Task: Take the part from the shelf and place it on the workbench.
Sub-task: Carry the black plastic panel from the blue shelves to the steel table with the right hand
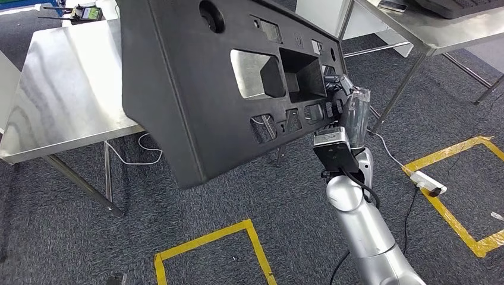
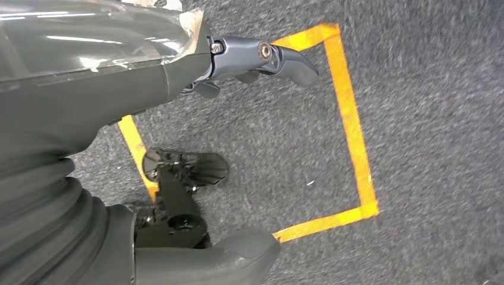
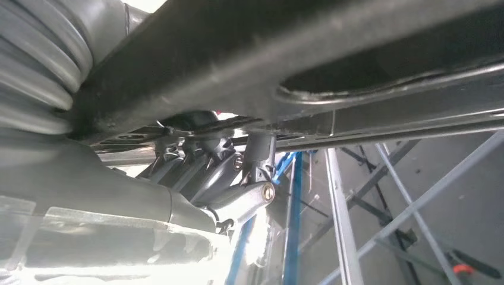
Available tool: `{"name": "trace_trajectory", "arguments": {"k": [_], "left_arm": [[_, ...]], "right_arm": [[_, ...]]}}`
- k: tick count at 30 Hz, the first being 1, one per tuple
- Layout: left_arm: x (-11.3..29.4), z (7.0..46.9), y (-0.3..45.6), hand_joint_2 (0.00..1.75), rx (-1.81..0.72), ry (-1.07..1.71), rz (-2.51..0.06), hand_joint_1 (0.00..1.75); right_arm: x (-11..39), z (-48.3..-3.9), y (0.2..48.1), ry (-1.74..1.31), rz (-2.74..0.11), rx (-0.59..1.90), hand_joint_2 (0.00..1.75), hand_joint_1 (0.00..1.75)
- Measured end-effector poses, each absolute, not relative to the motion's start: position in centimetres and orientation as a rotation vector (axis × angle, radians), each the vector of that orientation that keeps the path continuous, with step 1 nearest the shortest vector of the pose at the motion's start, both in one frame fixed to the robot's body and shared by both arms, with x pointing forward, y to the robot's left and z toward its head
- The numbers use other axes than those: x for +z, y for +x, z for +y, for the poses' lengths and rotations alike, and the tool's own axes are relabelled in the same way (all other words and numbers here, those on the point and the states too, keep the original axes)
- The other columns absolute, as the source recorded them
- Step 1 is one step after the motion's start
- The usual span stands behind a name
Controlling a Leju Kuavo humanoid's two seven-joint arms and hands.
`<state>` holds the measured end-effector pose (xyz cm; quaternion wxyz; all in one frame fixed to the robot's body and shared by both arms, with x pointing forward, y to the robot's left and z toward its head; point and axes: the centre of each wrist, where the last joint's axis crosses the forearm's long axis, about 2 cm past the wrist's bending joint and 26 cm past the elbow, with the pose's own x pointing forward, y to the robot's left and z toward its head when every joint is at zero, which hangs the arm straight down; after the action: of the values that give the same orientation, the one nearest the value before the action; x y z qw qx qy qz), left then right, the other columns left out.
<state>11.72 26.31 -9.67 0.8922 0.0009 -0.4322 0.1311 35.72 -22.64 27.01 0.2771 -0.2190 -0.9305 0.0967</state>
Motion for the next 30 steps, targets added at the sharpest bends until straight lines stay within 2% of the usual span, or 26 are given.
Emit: {"name": "trace_trajectory", "arguments": {"k": [30], "left_arm": [[-9.8, 26.8, 11.4, 1.75, 0.375, 0.050, -0.894, 0.00]], "right_arm": [[27.1, -21.8, 36.8, -0.560, -2.483, 0.270, 1.75, 1.75]]}}
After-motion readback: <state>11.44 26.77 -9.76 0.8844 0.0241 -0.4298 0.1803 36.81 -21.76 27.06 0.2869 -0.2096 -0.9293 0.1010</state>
